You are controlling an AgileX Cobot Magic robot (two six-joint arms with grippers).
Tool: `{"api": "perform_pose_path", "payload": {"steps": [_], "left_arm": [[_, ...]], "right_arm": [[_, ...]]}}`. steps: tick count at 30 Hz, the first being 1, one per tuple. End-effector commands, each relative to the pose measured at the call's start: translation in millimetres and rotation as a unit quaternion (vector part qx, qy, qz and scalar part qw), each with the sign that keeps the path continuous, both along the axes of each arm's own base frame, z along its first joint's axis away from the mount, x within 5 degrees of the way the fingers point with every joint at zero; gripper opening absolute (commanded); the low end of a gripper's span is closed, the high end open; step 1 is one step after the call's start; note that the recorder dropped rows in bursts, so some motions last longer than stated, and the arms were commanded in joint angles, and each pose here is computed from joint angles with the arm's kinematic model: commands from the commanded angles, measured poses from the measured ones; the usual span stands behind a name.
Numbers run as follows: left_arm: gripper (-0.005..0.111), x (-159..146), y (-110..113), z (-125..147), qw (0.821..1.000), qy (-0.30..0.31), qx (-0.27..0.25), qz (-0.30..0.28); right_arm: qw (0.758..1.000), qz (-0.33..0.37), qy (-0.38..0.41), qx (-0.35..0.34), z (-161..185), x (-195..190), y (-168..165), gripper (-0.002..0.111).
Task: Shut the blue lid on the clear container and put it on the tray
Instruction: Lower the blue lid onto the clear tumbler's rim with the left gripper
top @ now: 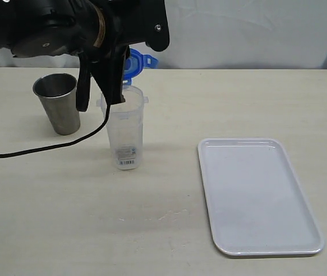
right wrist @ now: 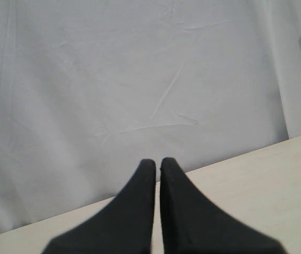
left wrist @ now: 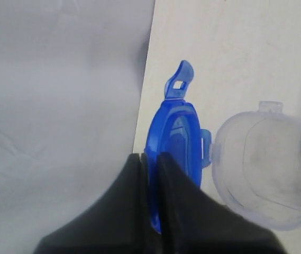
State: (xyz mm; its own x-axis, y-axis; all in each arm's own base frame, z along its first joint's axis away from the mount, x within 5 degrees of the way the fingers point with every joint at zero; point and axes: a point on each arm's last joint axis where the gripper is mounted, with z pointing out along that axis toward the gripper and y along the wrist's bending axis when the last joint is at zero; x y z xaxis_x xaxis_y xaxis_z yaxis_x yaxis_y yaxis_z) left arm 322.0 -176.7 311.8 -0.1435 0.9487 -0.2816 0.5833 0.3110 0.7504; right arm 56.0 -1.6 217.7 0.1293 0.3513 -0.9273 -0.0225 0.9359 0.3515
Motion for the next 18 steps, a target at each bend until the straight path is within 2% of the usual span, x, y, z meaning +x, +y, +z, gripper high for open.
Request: {"api": "perform_pose_path", "payload": {"steps": [1, 9, 18], "left_arm": [[0.000, -2.6, -1.5, 0.4, 1.000, 0.006, -0.012, -0.002], [0.000, -5.1, -0.4, -2.8, 1.000, 0.029, -0.012, 0.006], [0.000, -8.5, -3.2, -6.4, 0.998, 0.055, -0.013, -0.014]], "right_arm": [[1.000, -0.002, 0.001, -0.008, -0.9, -0.2, -0.1, 0.004], [1.000, -0.002, 0.001, -0.008, -0.9, -0.2, -0.1, 0.004], [1.000, -0.002, 0.001, -0.008, -0.9, -0.2, -0.1, 0.004]]}}
